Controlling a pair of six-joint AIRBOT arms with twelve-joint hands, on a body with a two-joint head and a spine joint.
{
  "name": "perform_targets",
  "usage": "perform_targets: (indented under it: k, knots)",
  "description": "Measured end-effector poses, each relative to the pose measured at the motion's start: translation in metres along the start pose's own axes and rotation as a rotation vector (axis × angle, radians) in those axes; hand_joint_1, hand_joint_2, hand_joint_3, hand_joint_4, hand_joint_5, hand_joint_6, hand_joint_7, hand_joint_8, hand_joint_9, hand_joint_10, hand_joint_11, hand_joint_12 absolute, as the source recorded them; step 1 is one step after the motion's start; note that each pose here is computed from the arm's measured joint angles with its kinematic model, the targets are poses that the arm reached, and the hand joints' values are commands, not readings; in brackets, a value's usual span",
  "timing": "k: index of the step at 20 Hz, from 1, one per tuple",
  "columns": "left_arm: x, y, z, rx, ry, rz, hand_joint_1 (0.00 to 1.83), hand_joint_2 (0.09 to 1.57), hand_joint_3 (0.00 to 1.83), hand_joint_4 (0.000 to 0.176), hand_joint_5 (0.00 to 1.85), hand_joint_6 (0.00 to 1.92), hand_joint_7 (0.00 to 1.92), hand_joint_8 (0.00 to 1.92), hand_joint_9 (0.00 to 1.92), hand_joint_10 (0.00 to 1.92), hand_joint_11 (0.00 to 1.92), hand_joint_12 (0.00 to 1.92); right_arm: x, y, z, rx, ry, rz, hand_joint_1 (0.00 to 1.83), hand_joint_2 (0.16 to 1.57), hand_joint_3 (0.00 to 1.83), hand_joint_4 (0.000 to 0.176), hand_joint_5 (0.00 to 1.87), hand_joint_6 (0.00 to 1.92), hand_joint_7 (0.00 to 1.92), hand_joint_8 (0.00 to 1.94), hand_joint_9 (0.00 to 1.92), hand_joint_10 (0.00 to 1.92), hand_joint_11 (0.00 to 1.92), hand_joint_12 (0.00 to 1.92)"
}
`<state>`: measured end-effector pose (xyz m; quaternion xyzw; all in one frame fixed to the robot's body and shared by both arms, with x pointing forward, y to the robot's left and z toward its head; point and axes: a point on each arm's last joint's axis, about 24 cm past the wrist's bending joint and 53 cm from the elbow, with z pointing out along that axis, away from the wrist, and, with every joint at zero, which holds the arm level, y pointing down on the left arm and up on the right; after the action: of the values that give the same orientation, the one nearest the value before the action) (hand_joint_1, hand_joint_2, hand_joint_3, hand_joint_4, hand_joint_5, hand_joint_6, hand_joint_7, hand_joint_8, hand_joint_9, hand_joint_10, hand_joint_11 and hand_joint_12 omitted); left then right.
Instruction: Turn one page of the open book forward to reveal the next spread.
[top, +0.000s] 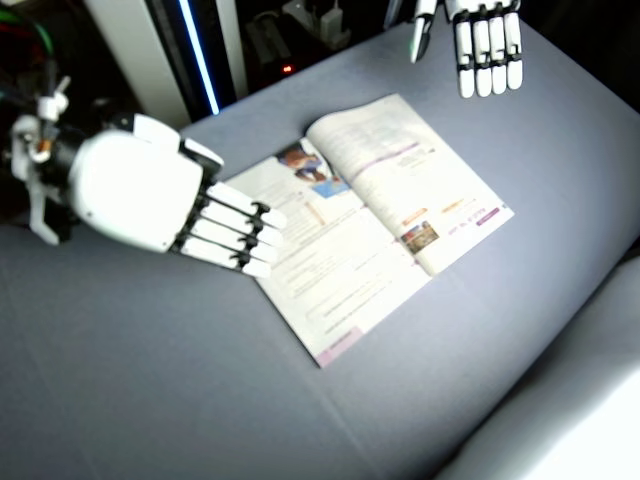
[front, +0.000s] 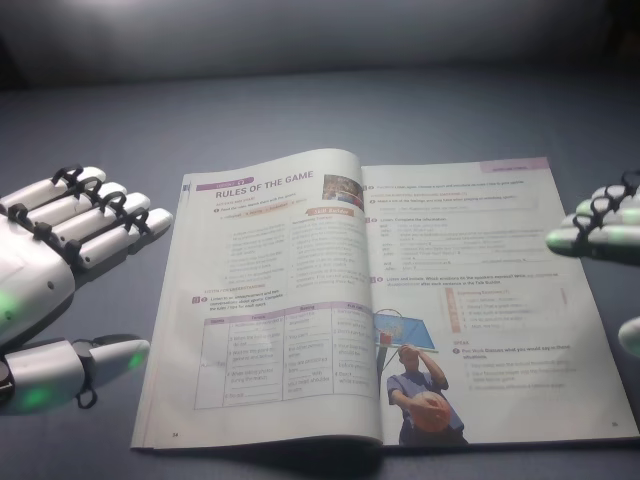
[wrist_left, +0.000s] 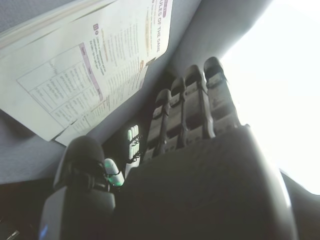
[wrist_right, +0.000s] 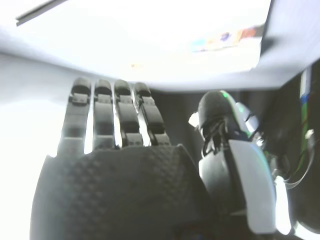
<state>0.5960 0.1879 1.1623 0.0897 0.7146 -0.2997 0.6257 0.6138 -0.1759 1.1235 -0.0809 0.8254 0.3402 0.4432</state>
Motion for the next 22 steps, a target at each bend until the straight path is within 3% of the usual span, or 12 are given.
perform_targets:
  k: [8, 15, 19, 22]
  knots:
    - [0.003, -0.001, 0.001, 0.005, 0.005, -0.006, 0.00, 1.33, 0.00, 0.000, 0.07, 0.00, 0.09, 0.00, 0.08, 0.00, 0.06, 0.07, 0.013, -0.013, 0.003, 0.063, 0.044, -0.035, 0.00, 1.27, 0.00, 0.000, 0.02, 0.00, 0.00, 0.00, 0.00, 0.00, 0.00, 0.00]
    - [0.004, -0.003, 0.002, 0.009, 0.005, -0.016, 0.00, 1.33, 0.00, 0.000, 0.07, 0.00, 0.10, 0.00, 0.09, 0.00, 0.07, 0.07, 0.043, -0.019, 0.009, 0.084, 0.119, -0.053, 0.00, 1.25, 0.00, 0.000, 0.00, 0.00, 0.00, 0.00, 0.00, 0.00, 0.00, 0.00]
    - [0.004, -0.003, 0.002, 0.011, 0.007, -0.016, 0.00, 1.33, 0.00, 0.000, 0.05, 0.00, 0.09, 0.00, 0.09, 0.00, 0.07, 0.07, 0.055, -0.010, 0.019, 0.055, 0.139, -0.048, 0.00, 1.25, 0.00, 0.000, 0.01, 0.00, 0.00, 0.00, 0.00, 0.00, 0.00, 0.00]
    - [0.003, -0.004, 0.003, 0.014, 0.004, -0.019, 0.00, 1.34, 0.00, 0.000, 0.07, 0.01, 0.10, 0.00, 0.10, 0.00, 0.07, 0.06, 0.066, -0.001, 0.026, 0.008, 0.172, -0.142, 0.00, 1.23, 0.00, 0.000, 0.00, 0.00, 0.00, 0.00, 0.00, 0.00, 0.00, 0.00]
